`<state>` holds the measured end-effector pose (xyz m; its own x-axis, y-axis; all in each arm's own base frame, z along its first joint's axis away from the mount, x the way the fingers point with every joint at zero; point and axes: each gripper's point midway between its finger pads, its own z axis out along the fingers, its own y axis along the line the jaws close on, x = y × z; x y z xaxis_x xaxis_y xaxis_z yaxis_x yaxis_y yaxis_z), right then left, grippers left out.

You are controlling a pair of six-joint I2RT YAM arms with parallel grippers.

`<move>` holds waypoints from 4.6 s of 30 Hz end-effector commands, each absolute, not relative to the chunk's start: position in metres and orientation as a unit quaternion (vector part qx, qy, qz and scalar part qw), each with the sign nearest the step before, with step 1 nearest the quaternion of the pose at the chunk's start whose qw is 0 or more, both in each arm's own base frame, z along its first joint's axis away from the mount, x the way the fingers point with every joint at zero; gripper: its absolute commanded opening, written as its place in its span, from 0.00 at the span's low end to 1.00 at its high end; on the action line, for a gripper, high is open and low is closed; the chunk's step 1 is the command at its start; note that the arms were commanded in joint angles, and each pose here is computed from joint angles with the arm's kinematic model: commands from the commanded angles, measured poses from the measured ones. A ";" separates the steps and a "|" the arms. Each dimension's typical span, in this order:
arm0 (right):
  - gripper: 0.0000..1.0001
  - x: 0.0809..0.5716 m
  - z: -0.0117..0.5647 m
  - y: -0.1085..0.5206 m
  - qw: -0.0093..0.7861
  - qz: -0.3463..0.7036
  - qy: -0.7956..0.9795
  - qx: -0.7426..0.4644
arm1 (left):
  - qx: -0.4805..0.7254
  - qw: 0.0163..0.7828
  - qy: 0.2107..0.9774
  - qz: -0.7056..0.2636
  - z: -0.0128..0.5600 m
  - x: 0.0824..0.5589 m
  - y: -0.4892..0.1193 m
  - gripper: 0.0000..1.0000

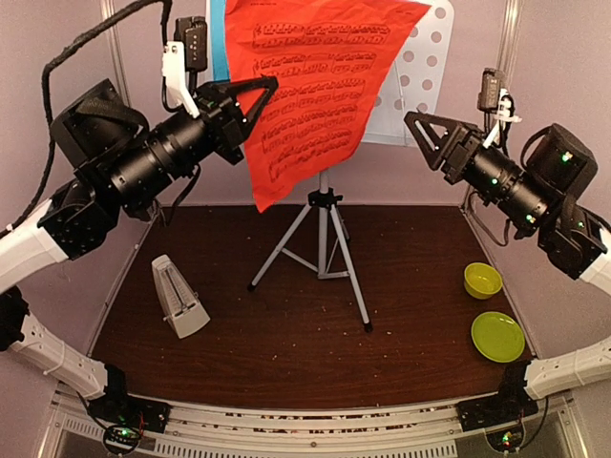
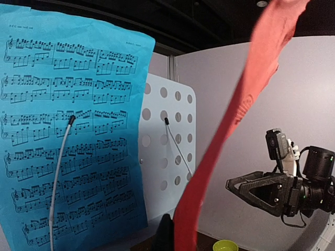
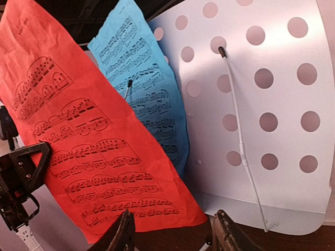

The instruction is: Set up the instrument practice props

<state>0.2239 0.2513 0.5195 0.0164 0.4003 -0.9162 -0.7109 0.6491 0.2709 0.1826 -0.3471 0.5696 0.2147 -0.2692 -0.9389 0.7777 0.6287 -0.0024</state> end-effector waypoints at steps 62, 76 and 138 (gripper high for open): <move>0.00 0.312 0.564 0.257 0.811 0.179 0.535 -0.154 | 0.272 0.813 0.468 -0.217 0.644 0.273 -0.382 0.00; 0.00 0.307 0.569 0.257 0.815 0.191 0.524 -0.155 | 0.338 0.802 0.418 -0.261 0.632 0.278 -0.423 0.00; 0.87 0.287 0.578 0.227 0.817 0.199 0.527 -0.127 | 0.307 0.803 0.451 -0.239 0.641 0.277 -0.372 0.98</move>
